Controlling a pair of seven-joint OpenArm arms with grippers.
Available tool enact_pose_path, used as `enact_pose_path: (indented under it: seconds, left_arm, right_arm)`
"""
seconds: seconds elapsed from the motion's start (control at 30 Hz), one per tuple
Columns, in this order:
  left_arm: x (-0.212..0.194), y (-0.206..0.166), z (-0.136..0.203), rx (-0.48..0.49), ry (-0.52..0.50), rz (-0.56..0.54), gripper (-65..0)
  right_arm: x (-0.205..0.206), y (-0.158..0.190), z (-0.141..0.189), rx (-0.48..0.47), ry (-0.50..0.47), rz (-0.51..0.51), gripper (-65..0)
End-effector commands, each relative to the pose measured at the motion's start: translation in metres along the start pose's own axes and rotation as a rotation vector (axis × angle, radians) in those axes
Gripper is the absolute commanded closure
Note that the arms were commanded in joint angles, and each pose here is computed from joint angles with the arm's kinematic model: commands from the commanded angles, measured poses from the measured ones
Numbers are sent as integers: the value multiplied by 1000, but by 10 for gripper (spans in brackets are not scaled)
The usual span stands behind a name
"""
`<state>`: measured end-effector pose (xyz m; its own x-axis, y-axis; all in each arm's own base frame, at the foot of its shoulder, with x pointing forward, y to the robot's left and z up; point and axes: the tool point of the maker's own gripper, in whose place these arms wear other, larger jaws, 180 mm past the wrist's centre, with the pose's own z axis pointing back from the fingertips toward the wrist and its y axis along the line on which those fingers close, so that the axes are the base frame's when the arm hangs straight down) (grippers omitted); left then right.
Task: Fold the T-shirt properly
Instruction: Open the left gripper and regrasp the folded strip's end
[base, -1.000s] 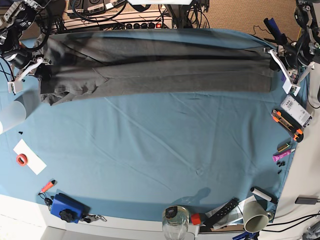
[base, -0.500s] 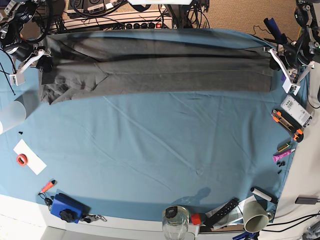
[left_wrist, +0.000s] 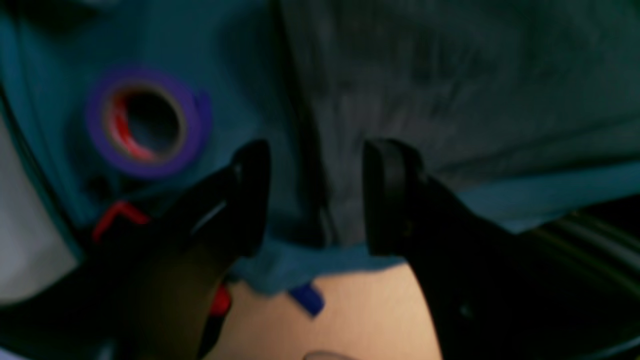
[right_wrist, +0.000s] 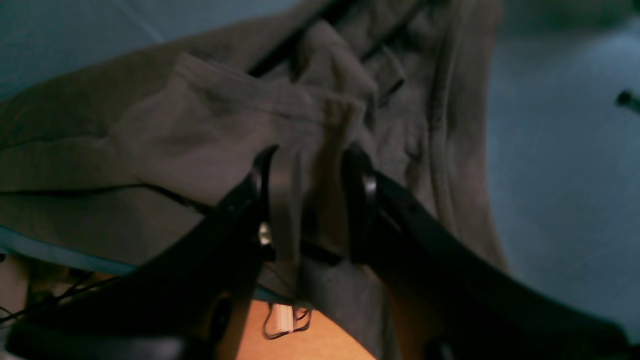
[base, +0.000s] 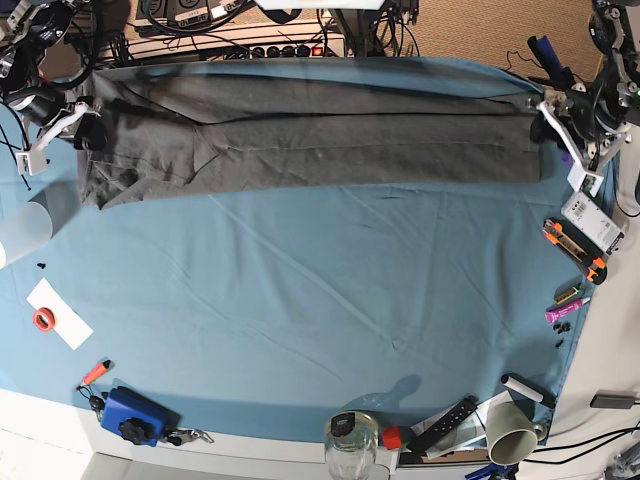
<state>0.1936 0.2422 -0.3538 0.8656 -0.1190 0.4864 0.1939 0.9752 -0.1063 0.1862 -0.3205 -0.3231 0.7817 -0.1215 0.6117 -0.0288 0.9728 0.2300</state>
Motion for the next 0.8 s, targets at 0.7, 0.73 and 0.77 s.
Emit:
enact_pose_path:
  seconds: [0.7,0.73,0.77]
  left_arm:
    - [-62,-17,-46,-100,128,352,-289]
    - [-67,-18,-48,-115,139,372,-277]
    - [-71,-20,-50,-130,153,390,-262]
  right_arm:
    - [13,-8,9,-51,-16,54,-160]
    - [12,-8,9,-51,-16,54,-160]
    - [13,-8,9,-51,-17,54,-160]
